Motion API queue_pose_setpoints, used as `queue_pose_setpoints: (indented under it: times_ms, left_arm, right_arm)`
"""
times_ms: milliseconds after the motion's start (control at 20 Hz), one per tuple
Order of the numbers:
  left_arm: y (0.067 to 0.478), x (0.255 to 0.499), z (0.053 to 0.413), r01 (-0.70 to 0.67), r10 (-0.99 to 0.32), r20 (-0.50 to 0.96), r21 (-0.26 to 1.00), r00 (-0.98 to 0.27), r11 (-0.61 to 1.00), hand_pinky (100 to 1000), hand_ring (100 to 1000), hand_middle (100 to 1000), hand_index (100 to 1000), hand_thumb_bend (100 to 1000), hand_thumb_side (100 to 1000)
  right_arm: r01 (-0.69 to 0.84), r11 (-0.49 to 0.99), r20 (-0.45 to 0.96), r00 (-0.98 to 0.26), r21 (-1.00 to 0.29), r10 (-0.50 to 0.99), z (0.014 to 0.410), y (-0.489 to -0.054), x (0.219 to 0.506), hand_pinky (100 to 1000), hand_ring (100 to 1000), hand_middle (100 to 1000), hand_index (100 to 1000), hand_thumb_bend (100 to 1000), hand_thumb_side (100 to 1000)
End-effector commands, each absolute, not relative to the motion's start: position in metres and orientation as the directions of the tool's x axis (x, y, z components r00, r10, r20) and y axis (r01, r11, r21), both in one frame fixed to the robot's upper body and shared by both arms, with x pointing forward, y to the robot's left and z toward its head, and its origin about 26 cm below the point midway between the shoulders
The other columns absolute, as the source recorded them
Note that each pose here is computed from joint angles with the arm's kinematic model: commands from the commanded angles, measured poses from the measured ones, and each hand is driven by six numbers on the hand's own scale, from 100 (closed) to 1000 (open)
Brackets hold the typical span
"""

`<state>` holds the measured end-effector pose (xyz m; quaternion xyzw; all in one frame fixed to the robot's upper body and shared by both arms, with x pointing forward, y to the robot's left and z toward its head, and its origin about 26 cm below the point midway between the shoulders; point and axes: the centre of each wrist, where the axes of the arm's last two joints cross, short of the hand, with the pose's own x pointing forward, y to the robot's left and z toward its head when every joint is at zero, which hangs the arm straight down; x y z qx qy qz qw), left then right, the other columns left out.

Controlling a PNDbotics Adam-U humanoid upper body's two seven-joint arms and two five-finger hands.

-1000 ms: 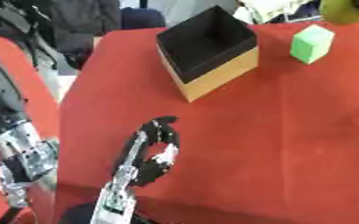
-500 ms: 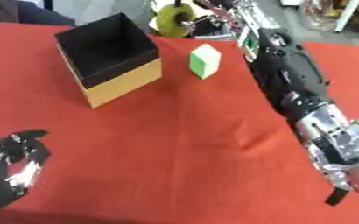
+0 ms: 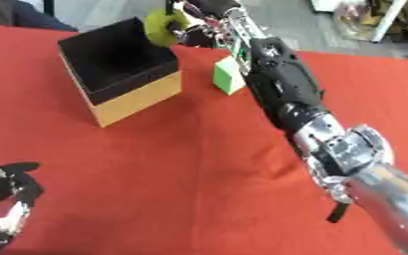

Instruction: Pick up objects on the table and place them in the box.

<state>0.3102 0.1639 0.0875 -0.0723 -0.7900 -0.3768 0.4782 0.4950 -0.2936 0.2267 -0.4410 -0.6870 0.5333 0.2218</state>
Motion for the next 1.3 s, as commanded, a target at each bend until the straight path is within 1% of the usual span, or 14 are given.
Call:
queue_pose_setpoints:
  times_ms: [50, 100, 150, 200, 250, 300, 350, 500, 650, 750, 900, 1000, 1300]
  left_arm:
    - [0.16, 0.311, 0.094, 0.479, -0.227, 0.804, 0.526, -0.549, 0.702, 606, 601, 515, 814, 100, 446]
    - [0.16, 0.311, 0.094, 0.48, -0.227, 0.804, 0.526, -0.549, 0.703, 606, 601, 515, 814, 100, 446]
    - [0.16, 0.311, 0.094, 0.48, -0.227, 0.804, 0.526, -0.549, 0.702, 607, 601, 515, 815, 100, 450]
    - [0.16, 0.311, 0.093, 0.481, -0.227, 0.804, 0.526, -0.549, 0.702, 607, 601, 515, 815, 100, 450]
    - [0.16, 0.311, 0.093, 0.48, -0.228, 0.804, 0.527, -0.548, 0.702, 607, 601, 515, 815, 100, 445]
    - [0.161, 0.311, 0.093, 0.48, -0.23, 0.804, 0.527, -0.548, 0.702, 607, 601, 515, 815, 100, 450]
    - [0.161, 0.311, 0.093, 0.48, -0.23, 0.804, 0.528, -0.548, 0.701, 607, 601, 515, 815, 100, 450]
    - [0.161, 0.311, 0.093, 0.48, -0.232, 0.803, 0.53, -0.549, 0.7, 608, 601, 515, 815, 100, 450]
    - [0.161, 0.312, 0.093, 0.476, -0.235, 0.803, 0.53, -0.548, 0.702, 608, 602, 515, 816, 100, 451]
    - [0.163, 0.312, 0.093, 0.471, -0.239, 0.802, 0.531, -0.547, 0.704, 608, 602, 515, 815, 100, 451]
    - [0.166, 0.312, 0.092, 0.461, -0.249, 0.802, 0.532, -0.542, 0.71, 608, 602, 515, 816, 100, 456]
    - [0.168, 0.312, 0.091, 0.456, -0.255, 0.803, 0.533, -0.539, 0.713, 608, 602, 516, 816, 100, 458]
    - [0.173, 0.311, 0.088, 0.441, -0.272, 0.805, 0.533, -0.528, 0.722, 609, 602, 516, 816, 100, 458]
  right_arm:
    - [0.409, 0.009, -0.227, -0.526, -0.913, 0.819, 0.24, -0.283, 0.497, 722, 722, 661, 597, 100, 103]
    - [0.41, 0.001, -0.238, -0.532, -0.912, 0.813, 0.24, -0.281, 0.497, 733, 722, 661, 597, 100, 103]
    - [0.415, -0.01, -0.259, -0.547, -0.91, 0.797, 0.24, -0.275, 0.497, 737, 747, 699, 752, 100, 130]
    - [0.423, -0.023, -0.28, -0.558, -0.906, 0.781, 0.241, -0.271, 0.496, 741, 754, 712, 795, 100, 141]
    - [0.433, -0.036, -0.303, -0.566, -0.901, 0.767, 0.243, -0.266, 0.495, 745, 761, 724, 830, 100, 183]
    - [0.442, -0.048, -0.322, -0.57, -0.896, 0.756, 0.244, -0.262, 0.494, 749, 769, 737, 863, 100, 164]
    - [0.452, -0.062, -0.342, -0.571, -0.89, 0.747, 0.246, -0.259, 0.493, 753, 775, 746, 886, 100, 176]
    - [0.461, -0.082, -0.367, -0.572, -0.884, 0.733, 0.249, -0.253, 0.492, 756, 787, 765, 926, 100, 193]
    - [0.447, -0.082, -0.359, -0.581, -0.891, 0.73, 0.253, -0.255, 0.49, 760, 791, 773, 930, 100, 189]
    - [0.428, -0.077, -0.343, -0.59, -0.9, 0.731, 0.259, -0.26, 0.488, 761, 791, 776, 927, 100, 206]
    - [0.371, -0.062, -0.288, -0.594, -0.927, 0.751, 0.268, -0.275, 0.485, 761, 794, 787, 926, 100, 286]
    - [0.323, -0.051, -0.24, -0.58, -0.945, 0.778, 0.274, -0.289, 0.483, 769, 814, 811, 932, 100, 315]
    - [0.187, -0.064, -0.145, -0.464, -0.98, 0.874, 0.279, -0.328, 0.477, 822, 910, 929, 973, 100, 420]
